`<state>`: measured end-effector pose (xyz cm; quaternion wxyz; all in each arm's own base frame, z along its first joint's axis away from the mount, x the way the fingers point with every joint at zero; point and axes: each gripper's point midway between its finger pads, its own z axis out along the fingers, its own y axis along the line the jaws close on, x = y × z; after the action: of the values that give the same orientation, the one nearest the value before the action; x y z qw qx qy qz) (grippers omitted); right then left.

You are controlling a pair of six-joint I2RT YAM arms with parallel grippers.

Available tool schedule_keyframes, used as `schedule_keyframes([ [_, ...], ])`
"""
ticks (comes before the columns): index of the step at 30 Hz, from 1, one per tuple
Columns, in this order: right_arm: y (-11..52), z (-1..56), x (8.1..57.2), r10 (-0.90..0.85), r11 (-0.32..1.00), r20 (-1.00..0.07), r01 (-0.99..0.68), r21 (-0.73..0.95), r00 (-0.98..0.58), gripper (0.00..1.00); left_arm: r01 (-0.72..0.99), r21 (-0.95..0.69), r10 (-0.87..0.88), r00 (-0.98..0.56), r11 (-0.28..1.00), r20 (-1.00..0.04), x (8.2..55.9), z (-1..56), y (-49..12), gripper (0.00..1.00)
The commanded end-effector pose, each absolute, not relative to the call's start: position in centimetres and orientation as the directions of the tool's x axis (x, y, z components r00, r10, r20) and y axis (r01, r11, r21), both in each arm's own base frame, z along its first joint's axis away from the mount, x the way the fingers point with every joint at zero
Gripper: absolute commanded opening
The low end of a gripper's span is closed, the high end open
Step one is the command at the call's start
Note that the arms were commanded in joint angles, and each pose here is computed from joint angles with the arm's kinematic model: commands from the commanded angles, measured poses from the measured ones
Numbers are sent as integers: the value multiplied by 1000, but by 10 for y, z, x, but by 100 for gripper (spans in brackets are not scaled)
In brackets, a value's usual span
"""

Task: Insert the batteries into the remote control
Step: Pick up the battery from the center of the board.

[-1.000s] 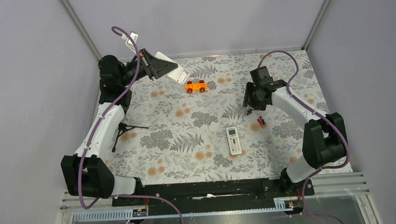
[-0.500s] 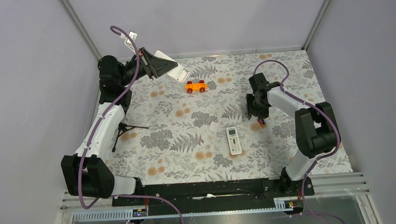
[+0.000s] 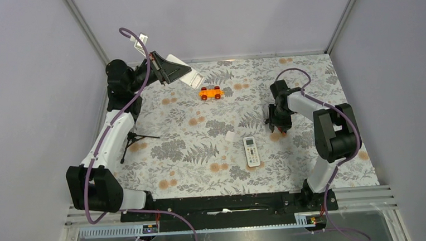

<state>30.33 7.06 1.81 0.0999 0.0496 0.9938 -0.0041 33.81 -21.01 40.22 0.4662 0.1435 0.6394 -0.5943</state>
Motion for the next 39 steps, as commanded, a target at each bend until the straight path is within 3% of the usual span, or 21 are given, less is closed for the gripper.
schedule_keyframes([
  [1, 68, 24, 309, 85, 996, -197, 88, -6, -977, 49, 786, -567, -394, -454, 246, -799, 341, 422, -208, 0],
  [7, 69, 26, 313, 79, 997, -200, 80, 1, -977, 49, 785, -572, -395, -460, 238, -795, 344, 422, -209, 0],
  [16, 68, 54, 328, 86, 996, -297, 85, 18, -951, 53, 784, -575, -398, -463, 233, -792, 348, 421, -210, 0],
  [20, 53, 42, 320, 77, 994, -263, 94, -54, -962, 63, 782, -578, -398, -466, 232, -790, 350, 420, -210, 0],
  [24, 50, 32, 313, 39, 996, -211, 56, -71, -977, 66, 780, -582, -394, -472, 230, -788, 352, 418, -210, 0],
  [35, 55, 14, 309, 15, 998, -140, 23, -53, -990, 59, 781, -585, -398, -475, 219, -785, 356, 420, -211, 0],
  [39, 58, 13, 310, 27, 999, -125, 32, -37, -992, 46, 780, -587, -399, -477, 218, -783, 358, 420, -211, 0],
])
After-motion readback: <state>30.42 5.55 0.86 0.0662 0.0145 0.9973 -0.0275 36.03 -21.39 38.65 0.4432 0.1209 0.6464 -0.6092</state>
